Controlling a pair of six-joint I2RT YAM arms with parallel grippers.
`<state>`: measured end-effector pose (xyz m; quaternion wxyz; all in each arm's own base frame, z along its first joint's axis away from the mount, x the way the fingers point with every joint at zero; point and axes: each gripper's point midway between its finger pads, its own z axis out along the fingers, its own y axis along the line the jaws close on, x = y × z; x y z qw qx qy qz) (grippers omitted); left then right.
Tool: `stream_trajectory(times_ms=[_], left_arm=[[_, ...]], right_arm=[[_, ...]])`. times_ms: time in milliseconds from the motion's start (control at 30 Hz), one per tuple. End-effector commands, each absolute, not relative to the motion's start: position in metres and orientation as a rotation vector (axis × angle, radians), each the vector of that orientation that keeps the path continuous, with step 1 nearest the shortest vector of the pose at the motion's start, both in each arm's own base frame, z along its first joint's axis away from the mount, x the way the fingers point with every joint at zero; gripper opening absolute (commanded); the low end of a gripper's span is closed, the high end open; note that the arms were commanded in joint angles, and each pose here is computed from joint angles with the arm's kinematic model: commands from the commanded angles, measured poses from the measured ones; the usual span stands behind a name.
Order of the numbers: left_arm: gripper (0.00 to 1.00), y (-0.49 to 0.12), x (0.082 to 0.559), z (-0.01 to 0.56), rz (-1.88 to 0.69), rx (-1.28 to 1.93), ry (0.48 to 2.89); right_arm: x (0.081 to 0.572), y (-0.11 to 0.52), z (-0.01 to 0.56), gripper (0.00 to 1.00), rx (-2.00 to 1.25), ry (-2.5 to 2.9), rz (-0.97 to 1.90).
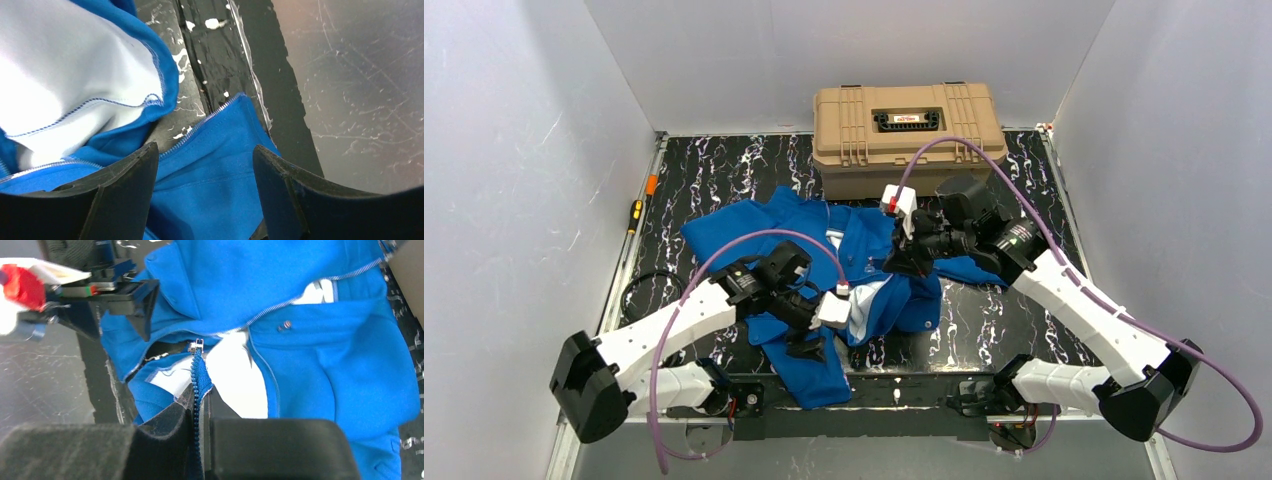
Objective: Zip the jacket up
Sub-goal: Pick up the jacket from the center of the board.
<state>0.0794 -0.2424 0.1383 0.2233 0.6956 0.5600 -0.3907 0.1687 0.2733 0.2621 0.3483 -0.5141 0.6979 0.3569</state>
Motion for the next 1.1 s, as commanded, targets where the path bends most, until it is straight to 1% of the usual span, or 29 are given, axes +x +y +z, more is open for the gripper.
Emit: stream_trajectory(times_ms=[0, 233, 367, 433, 467, 533, 667, 767, 833, 967, 1000, 1067], left_arm=[[0.67, -0.239, 0.064, 0.110, -1.062, 2.089, 1.450], [0.67, -0.220, 0.030, 0.071, -1.030, 2.311, 1.341], [0.67, -0.216, 0.029, 0.057, -0.988, 2.340, 1.351], [0.64, -0.215, 0.028, 0.052, -0.957, 2.365, 1.337], [0.58, -0.216, 0.029, 0.050, -0.947, 2.368, 1.330], [0.43, -0.219, 0.033, 0.048, -0.914, 2.361, 1.342], [0.00, -0.220, 0.051, 0.042, -0.790, 2.314, 1.417], [0.00, -0.226, 0.078, 0.050, -0.623, 2.238, 1.435], [0.00, -0.227, 0.105, 0.062, -0.511, 2.151, 1.463], [0.00, -0.220, 0.158, 0.106, -0.440, 1.995, 1.503], [0.00, -0.217, 0.172, 0.119, -0.414, 1.965, 1.493], [0.00, -0.203, 0.191, 0.130, -0.341, 2.007, 1.419]], right_arm=[[0.196, 0.263, 0.259, 0.01, -1.181, 1.836, 0.815], [0.212, 0.249, 0.251, 0.01, -1.110, 1.887, 0.798], [0.216, 0.249, 0.245, 0.01, -1.080, 1.894, 0.804], [0.217, 0.250, 0.245, 0.01, -1.075, 1.896, 0.813], [0.218, 0.251, 0.247, 0.01, -1.069, 1.896, 0.818], [0.220, 0.254, 0.251, 0.01, -1.050, 1.883, 0.829], [0.221, 0.257, 0.255, 0.01, -1.025, 1.875, 0.846], [0.223, 0.258, 0.258, 0.01, -1.013, 1.874, 0.849], [0.225, 0.257, 0.258, 0.01, -1.007, 1.872, 0.837], [0.233, 0.257, 0.255, 0.01, -1.015, 1.875, 0.796], [0.235, 0.257, 0.253, 0.01, -1.014, 1.881, 0.789], [0.239, 0.256, 0.252, 0.01, -1.014, 1.884, 0.771]])
